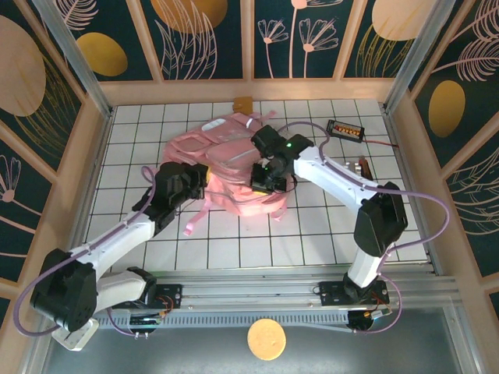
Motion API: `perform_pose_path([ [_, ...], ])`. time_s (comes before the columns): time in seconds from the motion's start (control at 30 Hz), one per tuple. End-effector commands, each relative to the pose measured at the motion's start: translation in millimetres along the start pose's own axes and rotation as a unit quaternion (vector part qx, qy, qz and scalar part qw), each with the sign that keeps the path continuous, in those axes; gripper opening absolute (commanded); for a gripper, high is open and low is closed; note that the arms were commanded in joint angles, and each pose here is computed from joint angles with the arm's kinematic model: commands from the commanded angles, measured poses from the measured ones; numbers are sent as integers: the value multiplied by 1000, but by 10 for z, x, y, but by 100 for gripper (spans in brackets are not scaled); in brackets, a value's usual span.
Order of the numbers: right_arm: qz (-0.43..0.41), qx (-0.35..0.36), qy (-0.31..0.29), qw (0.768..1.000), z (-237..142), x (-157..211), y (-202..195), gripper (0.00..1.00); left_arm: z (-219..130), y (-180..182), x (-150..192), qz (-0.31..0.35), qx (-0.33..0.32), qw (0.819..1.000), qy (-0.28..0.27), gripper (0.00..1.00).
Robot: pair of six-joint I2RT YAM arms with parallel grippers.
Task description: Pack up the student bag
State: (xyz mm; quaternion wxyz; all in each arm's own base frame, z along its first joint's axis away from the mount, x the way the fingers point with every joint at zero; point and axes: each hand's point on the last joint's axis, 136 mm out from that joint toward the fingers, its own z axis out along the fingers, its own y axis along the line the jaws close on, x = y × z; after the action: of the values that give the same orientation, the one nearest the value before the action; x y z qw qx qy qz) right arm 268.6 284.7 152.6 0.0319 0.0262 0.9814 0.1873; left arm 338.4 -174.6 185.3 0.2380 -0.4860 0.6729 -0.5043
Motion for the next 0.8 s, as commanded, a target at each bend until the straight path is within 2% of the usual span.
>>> perform_pose_path([
  [0.0,-5,57,16,998,-81,52,-351,0,-192,-386,-142,9,76,997,-21,0],
  [0.17,-14,47,15,999,-67,-59,-413,0,-312,-226,-356,4,65,997,-31,0],
  [0.23,-30,3,10,999,-93,-123,-209,0,-319,-211,-343,5,67,997,-24,0],
  [0.27,-45,-25,0,999,-136,-153,-34,7,-308,-222,-320,8,66,998,-17,0],
  [0.33,-84,-76,-16,993,-215,-156,332,29,-281,-275,-276,20,65,998,-5,0],
  [0.4,-128,-104,-29,986,-258,-69,675,40,-280,-363,-252,27,72,997,-1,0],
  [0.47,-163,-131,-29,977,-231,75,952,46,-286,-449,-240,33,77,997,-1,0],
  [0.57,-177,-152,-8,972,-82,255,1125,49,-277,-507,-223,36,77,996,3,0],
  [0.77,-168,-142,9,976,115,330,1079,49,-280,-495,-215,32,76,997,5,0],
])
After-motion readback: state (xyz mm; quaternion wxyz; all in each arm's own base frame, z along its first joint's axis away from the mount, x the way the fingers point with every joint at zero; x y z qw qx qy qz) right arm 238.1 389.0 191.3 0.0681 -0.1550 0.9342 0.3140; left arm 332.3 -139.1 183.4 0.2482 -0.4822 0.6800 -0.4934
